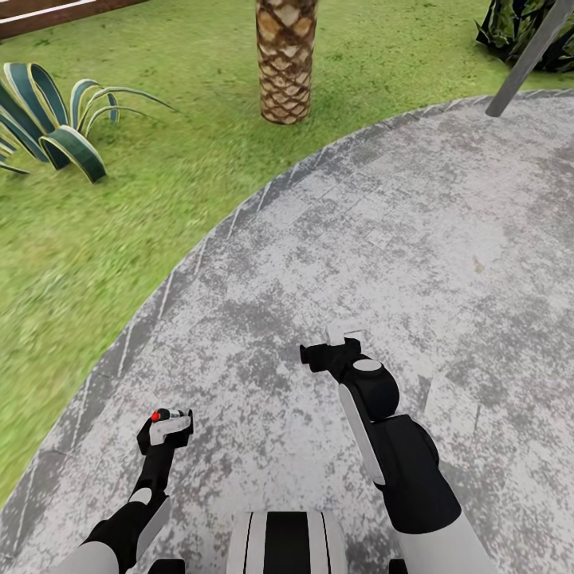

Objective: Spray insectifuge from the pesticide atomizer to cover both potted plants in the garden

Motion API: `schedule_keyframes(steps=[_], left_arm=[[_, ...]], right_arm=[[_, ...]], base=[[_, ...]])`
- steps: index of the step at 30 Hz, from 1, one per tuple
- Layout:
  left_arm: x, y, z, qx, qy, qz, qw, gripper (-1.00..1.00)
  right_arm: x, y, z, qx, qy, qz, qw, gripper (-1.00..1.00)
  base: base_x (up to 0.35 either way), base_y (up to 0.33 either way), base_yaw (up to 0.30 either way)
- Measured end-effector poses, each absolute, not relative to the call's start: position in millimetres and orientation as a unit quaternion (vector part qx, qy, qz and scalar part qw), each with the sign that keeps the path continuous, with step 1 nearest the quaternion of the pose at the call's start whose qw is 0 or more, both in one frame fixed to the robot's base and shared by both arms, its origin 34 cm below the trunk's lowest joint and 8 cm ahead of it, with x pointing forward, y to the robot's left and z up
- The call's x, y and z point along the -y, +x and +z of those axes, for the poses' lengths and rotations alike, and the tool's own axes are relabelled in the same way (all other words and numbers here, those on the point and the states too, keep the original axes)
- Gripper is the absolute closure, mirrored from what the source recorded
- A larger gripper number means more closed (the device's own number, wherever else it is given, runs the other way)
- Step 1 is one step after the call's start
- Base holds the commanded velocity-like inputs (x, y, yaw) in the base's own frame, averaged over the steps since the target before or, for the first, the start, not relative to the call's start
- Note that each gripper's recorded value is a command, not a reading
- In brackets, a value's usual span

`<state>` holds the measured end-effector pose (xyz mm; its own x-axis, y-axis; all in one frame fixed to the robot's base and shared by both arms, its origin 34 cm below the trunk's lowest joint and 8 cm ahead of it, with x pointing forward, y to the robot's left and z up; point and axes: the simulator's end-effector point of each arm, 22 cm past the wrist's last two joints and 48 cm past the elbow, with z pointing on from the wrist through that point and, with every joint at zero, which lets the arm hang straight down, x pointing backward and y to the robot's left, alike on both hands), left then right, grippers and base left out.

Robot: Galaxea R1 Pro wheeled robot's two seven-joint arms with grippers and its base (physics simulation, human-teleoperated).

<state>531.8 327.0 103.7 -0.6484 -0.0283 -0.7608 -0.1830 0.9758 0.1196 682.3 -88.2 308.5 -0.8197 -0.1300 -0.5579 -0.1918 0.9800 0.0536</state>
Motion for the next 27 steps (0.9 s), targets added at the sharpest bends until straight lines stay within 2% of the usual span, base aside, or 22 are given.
schedule_keyframes(steps=[17,18,27], left_arm=[[-328.0,531.7,103.7,-0.903,-0.060,0.094,0.415,-1.00],[-328.0,531.7,103.7,-0.903,-0.060,0.094,0.415,1.00],[-328.4,532.0,103.9,-0.903,-0.060,0.094,0.415,1.00]], right_arm=[[88.2,682.2,308.5,-0.952,-0.084,0.054,0.288,-1.00],[88.1,682.2,308.5,-0.952,-0.084,0.054,0.288,-1.00],[87.9,682.2,308.5,-0.952,-0.085,0.054,0.288,-1.00]], base=[[0.002,0.000,0.000],[0.000,0.000,0.000],[0.000,0.000,0.000]])
